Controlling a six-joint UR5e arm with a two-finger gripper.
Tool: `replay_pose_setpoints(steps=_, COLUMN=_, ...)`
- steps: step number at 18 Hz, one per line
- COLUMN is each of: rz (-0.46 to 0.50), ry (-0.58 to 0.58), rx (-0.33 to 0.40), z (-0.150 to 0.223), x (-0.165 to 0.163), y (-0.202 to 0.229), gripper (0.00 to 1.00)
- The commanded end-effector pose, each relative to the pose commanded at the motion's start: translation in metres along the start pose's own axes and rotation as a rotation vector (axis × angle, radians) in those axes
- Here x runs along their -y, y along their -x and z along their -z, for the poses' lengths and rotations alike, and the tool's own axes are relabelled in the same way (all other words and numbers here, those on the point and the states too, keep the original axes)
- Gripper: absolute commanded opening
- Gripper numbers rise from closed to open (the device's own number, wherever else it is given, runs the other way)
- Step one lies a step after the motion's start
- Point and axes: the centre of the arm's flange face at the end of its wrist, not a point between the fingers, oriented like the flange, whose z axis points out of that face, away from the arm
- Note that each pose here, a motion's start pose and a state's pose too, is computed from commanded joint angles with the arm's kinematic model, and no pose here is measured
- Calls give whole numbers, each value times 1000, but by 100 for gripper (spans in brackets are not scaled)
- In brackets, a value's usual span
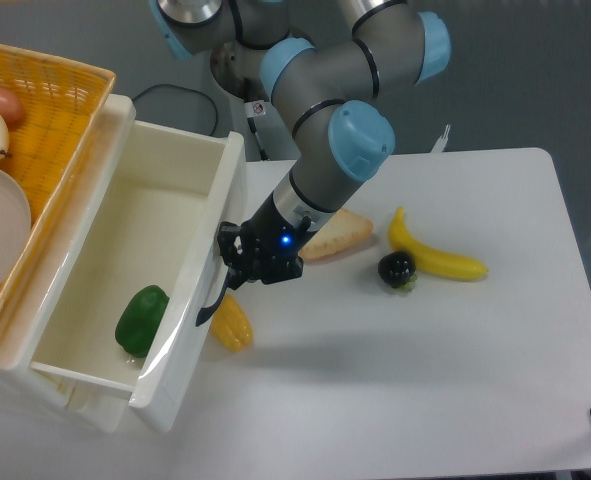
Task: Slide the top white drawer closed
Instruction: 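Push the drawer front with the gripper toward the drawer unit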
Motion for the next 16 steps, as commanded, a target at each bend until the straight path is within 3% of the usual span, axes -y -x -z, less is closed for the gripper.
replay_pose_setpoints(steps=16, rz=-26, ry=14, rx=-10, z=-9, x=-1, y=-28, gripper=15)
